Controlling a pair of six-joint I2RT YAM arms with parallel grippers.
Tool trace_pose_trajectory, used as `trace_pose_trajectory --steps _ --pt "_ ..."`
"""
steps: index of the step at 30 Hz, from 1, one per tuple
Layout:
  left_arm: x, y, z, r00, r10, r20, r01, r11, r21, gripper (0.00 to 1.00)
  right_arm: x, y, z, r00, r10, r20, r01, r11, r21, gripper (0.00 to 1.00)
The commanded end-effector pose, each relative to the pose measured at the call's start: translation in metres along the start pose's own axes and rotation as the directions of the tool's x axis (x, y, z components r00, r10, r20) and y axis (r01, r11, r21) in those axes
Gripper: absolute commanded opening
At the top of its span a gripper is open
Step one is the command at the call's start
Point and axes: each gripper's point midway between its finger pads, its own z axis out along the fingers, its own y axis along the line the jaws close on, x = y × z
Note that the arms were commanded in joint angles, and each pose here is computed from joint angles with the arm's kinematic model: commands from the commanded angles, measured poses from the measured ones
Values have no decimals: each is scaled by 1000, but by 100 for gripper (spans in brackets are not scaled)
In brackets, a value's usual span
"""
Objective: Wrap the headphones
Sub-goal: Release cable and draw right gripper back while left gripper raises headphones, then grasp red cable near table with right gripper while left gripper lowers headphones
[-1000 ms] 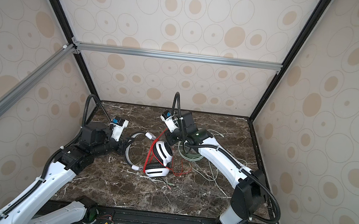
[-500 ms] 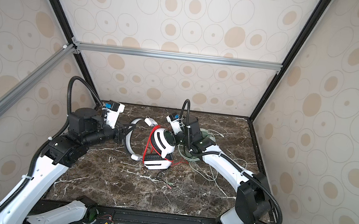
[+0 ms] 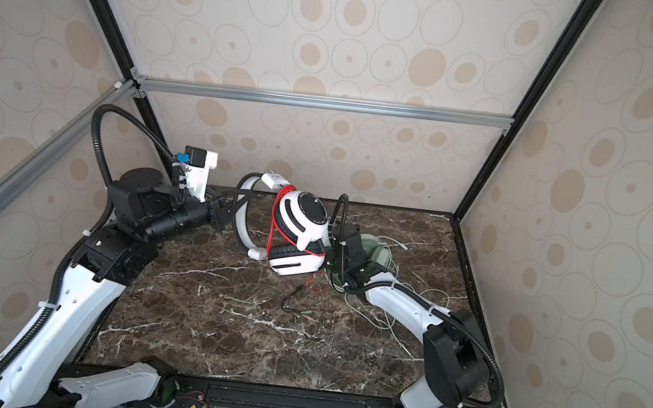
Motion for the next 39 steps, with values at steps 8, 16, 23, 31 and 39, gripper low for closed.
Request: trace_pose_trajectory --steps 8,16,23,31,39 --pt "-72 -33 -16 973 -43 225 12 991 136 0 30 -16 25 995 100 -13 -100 995 -7 17" --pt "-99 4 -25 939 -74 337 78 997 2 0 44 -24 32 992 117 -45 -116 993 16 4" --pt "-115 64 -29 910 -80 407 192 951 -242 0 56 -21 24 991 93 -91 -89 995 49 0" --pt "-106 127 -29 887 -95 451 322 828 -459 0 83 11 8 968 -93 -235 115 990 84 0" --pt "-63 186 -19 921 -68 384 316 707 -632 0 97 55 -12 887 -308 -343 338 941 29 0"
